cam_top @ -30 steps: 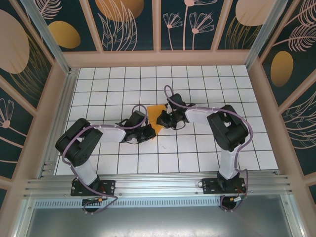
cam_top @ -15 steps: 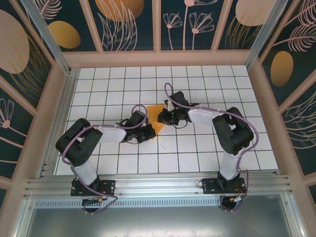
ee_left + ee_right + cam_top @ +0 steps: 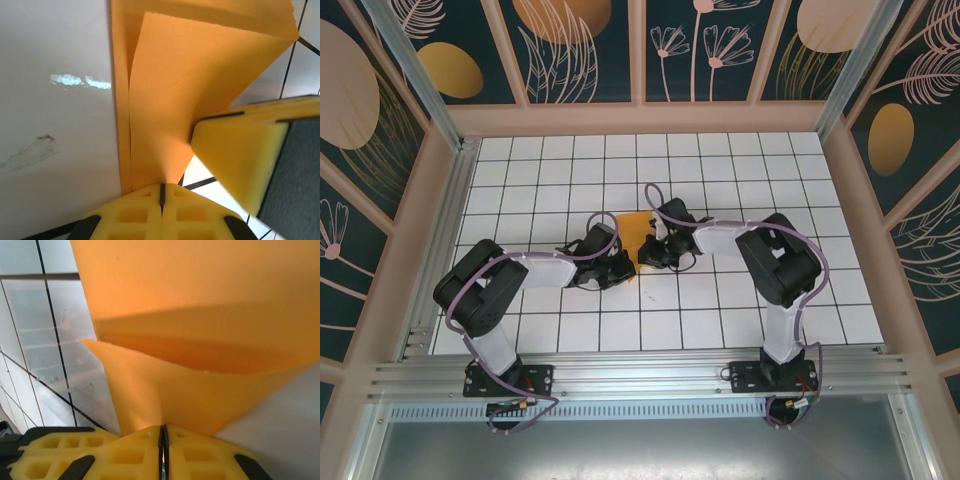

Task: Fold a paper plane with a square sheet of paper (pick it up from the middle)
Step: Third fold the triangle at the center of the table.

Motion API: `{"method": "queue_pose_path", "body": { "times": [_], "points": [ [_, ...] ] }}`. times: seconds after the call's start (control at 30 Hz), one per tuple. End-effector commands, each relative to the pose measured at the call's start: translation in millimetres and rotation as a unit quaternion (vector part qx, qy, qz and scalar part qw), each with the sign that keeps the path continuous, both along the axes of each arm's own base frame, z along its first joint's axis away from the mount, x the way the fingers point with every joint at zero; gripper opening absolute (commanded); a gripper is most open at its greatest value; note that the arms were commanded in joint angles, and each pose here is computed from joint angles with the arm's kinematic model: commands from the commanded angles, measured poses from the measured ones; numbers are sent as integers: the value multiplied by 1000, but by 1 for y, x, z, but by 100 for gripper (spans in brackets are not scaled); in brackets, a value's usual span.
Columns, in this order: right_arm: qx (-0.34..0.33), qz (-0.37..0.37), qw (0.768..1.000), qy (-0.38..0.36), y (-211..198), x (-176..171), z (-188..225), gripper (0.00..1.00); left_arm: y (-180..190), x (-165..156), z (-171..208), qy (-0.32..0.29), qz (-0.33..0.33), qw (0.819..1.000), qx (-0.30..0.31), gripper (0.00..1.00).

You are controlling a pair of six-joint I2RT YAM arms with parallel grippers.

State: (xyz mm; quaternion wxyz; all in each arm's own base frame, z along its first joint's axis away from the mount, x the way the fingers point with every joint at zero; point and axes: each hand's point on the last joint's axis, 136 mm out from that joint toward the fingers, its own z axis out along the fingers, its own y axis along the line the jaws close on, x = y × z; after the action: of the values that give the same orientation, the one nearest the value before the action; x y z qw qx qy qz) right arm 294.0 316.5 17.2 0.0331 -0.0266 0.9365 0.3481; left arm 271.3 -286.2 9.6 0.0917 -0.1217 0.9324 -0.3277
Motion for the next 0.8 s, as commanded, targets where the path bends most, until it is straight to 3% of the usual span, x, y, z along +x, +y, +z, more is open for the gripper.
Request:
{"method": "queue_pose_path", "body": {
  "times": [0.0, 0.4, 0.57, 0.67, 0.77],
  "points": [
    [-5, -7, 1000, -18, -7, 23, -4, 14, 57, -37, -62, 85, 20, 986, 138, 6],
    [-30, -55, 997, -48, -39, 85, -7, 14, 62, -44, -67, 90, 1, 984, 155, 7],
    [-34, -75, 993, -85, -48, 112, 10, 14, 62, -43, -66, 88, 3, 984, 154, 7],
    [-9, -69, 991, -117, -43, 114, 42, 14, 62, -41, -64, 85, 5, 984, 154, 7],
    [17, -58, 991, -121, -38, 92, 61, 15, 61, -39, -62, 82, 8, 985, 152, 6]
  ]
}}
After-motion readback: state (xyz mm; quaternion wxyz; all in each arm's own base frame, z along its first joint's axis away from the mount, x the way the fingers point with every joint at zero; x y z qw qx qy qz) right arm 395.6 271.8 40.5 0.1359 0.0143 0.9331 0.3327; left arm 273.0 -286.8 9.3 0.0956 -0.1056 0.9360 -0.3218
